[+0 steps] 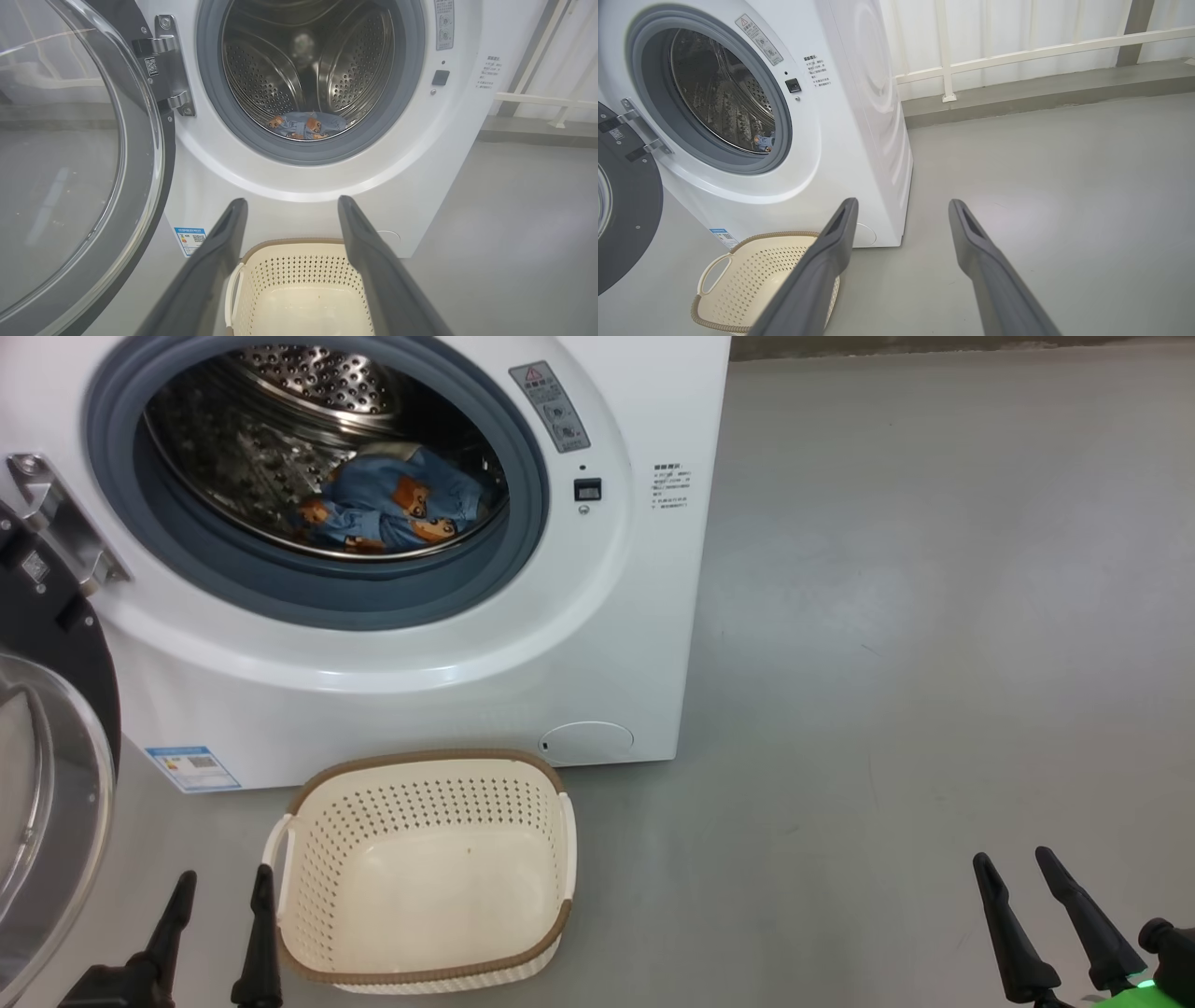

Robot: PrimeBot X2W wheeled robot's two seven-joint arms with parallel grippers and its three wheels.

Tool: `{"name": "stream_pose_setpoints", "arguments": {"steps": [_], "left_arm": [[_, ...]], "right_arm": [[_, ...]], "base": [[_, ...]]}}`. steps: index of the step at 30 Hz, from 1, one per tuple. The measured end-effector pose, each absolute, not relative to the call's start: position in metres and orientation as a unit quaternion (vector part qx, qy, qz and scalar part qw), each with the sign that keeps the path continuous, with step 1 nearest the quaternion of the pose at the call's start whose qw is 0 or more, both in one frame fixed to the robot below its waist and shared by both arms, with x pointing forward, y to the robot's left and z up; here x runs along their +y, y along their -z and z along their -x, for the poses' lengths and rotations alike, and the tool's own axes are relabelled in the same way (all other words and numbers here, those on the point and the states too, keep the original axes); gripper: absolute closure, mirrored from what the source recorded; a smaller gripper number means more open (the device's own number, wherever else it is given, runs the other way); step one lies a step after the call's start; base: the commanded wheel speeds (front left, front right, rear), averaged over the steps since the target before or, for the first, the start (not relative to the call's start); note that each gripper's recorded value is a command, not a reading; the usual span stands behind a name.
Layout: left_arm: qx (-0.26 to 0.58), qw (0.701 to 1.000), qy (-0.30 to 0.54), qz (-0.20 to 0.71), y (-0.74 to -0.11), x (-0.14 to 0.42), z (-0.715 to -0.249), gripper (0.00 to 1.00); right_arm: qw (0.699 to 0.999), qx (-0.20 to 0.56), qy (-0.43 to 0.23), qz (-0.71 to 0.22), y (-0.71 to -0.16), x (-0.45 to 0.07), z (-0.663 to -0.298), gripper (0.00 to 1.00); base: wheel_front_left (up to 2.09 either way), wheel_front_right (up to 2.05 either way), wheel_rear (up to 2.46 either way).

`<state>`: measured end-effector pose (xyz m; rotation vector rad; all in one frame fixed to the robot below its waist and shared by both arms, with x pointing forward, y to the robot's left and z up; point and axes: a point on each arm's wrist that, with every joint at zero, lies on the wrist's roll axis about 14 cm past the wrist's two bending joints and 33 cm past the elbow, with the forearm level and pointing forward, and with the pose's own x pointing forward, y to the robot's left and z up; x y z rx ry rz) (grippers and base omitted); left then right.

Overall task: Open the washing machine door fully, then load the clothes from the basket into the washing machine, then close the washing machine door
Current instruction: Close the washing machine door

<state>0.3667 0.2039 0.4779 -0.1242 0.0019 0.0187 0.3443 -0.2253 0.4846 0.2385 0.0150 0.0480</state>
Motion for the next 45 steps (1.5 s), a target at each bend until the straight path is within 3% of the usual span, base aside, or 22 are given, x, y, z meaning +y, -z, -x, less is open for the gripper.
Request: {"name": "stream_pose_setpoints", "arguments": {"steps": [20, 45], "left_arm": [[-0.011, 0.997, -0.035, 0.063, -0.485, 0.221, -0.354, 0.00], [-0.039, 0.972, -0.218, 0.082, -0.493, 0.313, -0.256, 0.00]], "right_arm": [[0.991, 0.009, -0.050, -0.121, -0.485, -0.209, -0.346, 0.00], [0.952, 0.030, -0.280, -0.123, -0.489, -0.056, -0.392, 0.00]], "base": [[-0.10, 0.10, 0.00], [0.00, 0.00, 0.00]]}}
